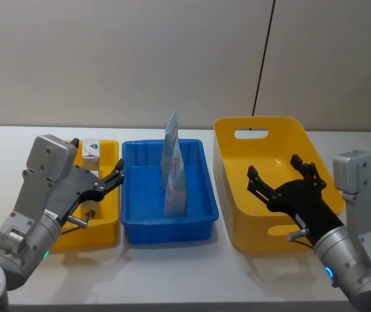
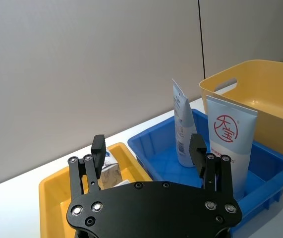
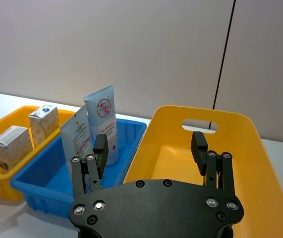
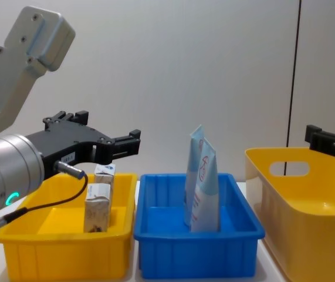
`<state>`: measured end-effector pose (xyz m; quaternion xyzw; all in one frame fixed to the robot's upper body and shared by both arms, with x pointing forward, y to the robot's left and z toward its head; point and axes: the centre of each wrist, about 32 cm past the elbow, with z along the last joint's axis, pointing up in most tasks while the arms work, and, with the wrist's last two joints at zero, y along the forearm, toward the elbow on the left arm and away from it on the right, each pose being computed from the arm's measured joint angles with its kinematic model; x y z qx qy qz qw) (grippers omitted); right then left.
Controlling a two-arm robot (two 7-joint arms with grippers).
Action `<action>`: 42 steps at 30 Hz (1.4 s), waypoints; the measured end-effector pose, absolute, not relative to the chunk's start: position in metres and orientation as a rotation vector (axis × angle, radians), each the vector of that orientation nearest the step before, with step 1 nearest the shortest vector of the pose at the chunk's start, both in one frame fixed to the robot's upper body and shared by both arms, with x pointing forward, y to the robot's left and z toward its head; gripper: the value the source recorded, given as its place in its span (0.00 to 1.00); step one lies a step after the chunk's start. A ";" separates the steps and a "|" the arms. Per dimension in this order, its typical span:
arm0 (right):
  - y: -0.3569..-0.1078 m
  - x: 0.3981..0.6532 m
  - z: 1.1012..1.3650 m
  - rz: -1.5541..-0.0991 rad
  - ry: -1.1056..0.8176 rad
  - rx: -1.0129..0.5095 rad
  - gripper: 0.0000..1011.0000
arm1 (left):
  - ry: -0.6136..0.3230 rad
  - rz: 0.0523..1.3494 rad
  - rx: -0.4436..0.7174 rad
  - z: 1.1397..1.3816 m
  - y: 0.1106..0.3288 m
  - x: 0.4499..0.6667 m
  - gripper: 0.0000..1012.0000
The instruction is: Bimanual collaborative sorting of washing and personal care products
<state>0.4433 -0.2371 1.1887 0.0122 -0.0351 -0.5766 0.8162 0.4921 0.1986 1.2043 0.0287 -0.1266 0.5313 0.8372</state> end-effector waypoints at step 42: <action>-0.237 0.443 1.189 -1.229 -0.075 0.026 0.99 | -0.267 1.124 0.061 1.204 0.198 0.492 0.99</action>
